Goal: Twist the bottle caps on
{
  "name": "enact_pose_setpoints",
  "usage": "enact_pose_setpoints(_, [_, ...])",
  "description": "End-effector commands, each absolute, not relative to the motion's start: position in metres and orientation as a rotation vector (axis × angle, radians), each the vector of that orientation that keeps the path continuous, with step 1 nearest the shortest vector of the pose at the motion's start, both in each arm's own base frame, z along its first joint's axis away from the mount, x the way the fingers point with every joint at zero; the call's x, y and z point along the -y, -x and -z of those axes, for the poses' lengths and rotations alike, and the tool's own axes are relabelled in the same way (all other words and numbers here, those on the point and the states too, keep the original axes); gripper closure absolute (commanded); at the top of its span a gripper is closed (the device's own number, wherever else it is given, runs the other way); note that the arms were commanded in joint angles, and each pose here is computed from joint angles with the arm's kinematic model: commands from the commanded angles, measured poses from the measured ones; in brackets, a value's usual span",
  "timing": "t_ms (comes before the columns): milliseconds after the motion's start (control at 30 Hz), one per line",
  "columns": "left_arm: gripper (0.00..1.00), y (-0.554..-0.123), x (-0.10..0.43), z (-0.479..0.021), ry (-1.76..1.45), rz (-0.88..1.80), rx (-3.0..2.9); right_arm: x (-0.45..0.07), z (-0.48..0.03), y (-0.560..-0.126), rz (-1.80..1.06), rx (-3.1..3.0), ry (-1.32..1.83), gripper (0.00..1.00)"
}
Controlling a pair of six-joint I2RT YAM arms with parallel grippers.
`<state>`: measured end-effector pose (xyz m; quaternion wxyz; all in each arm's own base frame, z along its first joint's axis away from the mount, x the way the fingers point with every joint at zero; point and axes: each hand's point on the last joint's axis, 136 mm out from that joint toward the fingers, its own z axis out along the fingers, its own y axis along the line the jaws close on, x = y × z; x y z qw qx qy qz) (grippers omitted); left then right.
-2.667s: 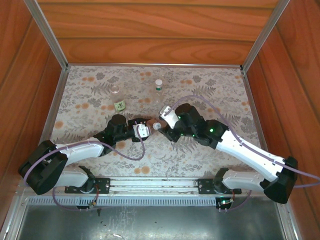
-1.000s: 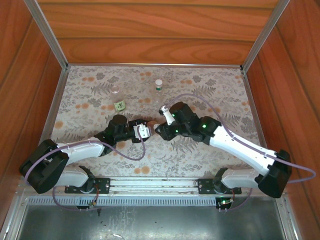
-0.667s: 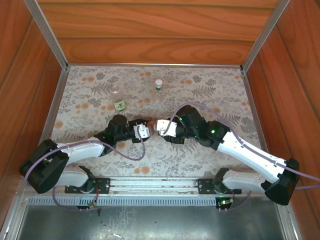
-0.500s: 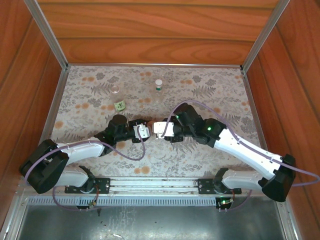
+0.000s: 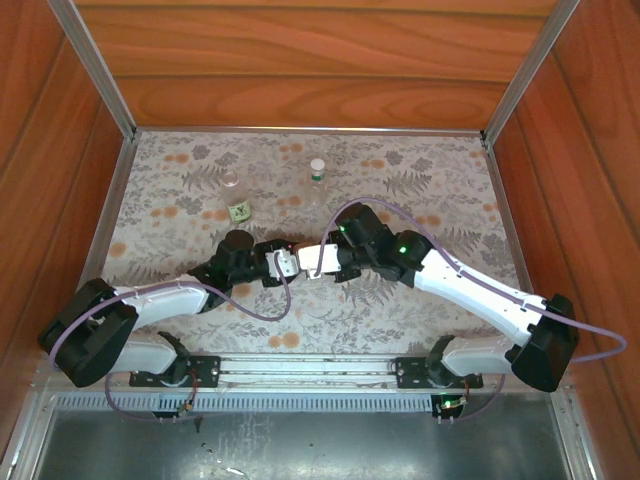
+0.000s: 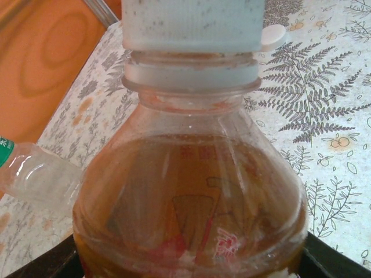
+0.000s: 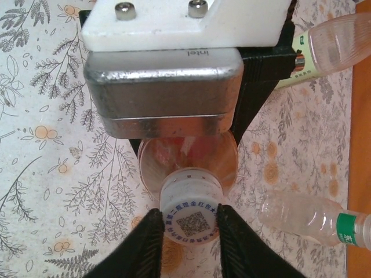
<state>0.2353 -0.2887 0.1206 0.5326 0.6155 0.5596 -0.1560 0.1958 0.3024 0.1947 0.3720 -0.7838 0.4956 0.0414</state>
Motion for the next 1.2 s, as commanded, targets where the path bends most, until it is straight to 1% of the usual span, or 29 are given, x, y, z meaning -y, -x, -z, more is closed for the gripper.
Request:
enact_pose_setpoints(0, [0.39,-0.229,0.297,-0.14,-1.465,0.394,-1.231,-0.313,-0.198,-0.201,-0.095,-1.227,1.99,0.63])
enact_pose_setpoints(100, [0.39,-0.229,0.297,-0.141,-1.462,0.393,-1.231,-0.312,-0.196,-0.202,-0.081,-1.23,1.997,0.6])
enact_pose_setpoints(167, [0.39,-0.229,0.297,-0.142,-1.462,0.395,-1.23,-0.311,-0.196,-0.204,-0.065,-1.23,1.987,0.6])
enact_pose_setpoints(367, [0.39,-0.229,0.297,-0.141,-1.462,0.394,-1.233,-0.308,-0.199,-0.201,-0.089,-1.263,1.974,0.74])
enact_pose_setpoints(467, [0.39,-0.23,0.296,-0.141,-1.46,0.389,-1.233,-0.307,-0.203,-0.2,-0.155,-1.383,1.875,0.83])
enact_pose_setpoints(500, [0.39,-0.23,0.296,-0.142,-1.458,0.385,-1.234,-0.308,-0.206,-0.203,-0.183,-1.449,1.803,0.85])
enact_pose_setpoints(533, [0.39,-0.231,0.296,-0.142,-1.457,0.383,-1.235,-0.309,-0.211,-0.21,-0.234,-1.574,1.662,0.89])
enact_pose_setpoints(600, [0.39,-0.231,0.295,-0.14,-1.457,0.377,-1.24,-0.311,-0.22,-0.222,-0.365,-1.844,1.328,0.97])
enact_pose_setpoints(633, [0.39,-0.232,0.295,-0.141,-1.457,0.373,-1.24,-0.312,-0.222,-0.225,-0.456,-1.987,1.137,0.99])
enact_pose_setpoints(700, [0.39,-0.233,0.295,-0.138,-1.458,0.37,-1.247,-0.311,-0.221,-0.226,-0.623,-2.244,0.763,0.99])
enact_pose_setpoints(767, [0.39,-0.234,0.295,-0.138,-1.46,0.367,-1.249,-0.314,-0.209,-0.215,-0.808,-2.483,0.388,0.98])
enact_pose_setpoints(800, [0.39,-0.235,0.296,-0.138,-1.46,0.365,-1.249,-0.32,-0.208,-0.208,-0.885,-2.52,0.356,0.98])
enact_pose_setpoints(867, [0.39,-0.235,0.296,-0.138,-1.46,0.366,-1.248,-0.323,-0.21,-0.202,-0.946,-2.564,0.296,0.96])
enact_pose_setpoints(933, [0.39,-0.235,0.296,-0.137,-1.461,0.367,-1.251,-0.315,-0.211,-0.205,-0.902,-2.54,0.32,0.92])
enact_pose_setpoints(1033, [0.39,-0.235,0.296,-0.137,-1.459,0.369,-1.254,-0.307,-0.216,-0.206,-0.826,-2.39,0.566,0.74])
enact_pose_setpoints(1100, [0.39,-0.235,0.296,-0.137,-1.457,0.371,-1.256,-0.302,-0.218,-0.201,-0.743,-2.244,0.826,0.61])
enact_pose_setpoints(1133, [0.39,-0.234,0.296,-0.137,-1.458,0.373,-1.254,-0.3,-0.218,-0.199,-0.698,-2.174,0.947,0.56])
enact_pose_setpoints(1167, [0.39,-0.234,0.296,-0.136,-1.46,0.375,-1.256,-0.297,-0.218,-0.195,-0.646,-2.09,1.081,0.53])
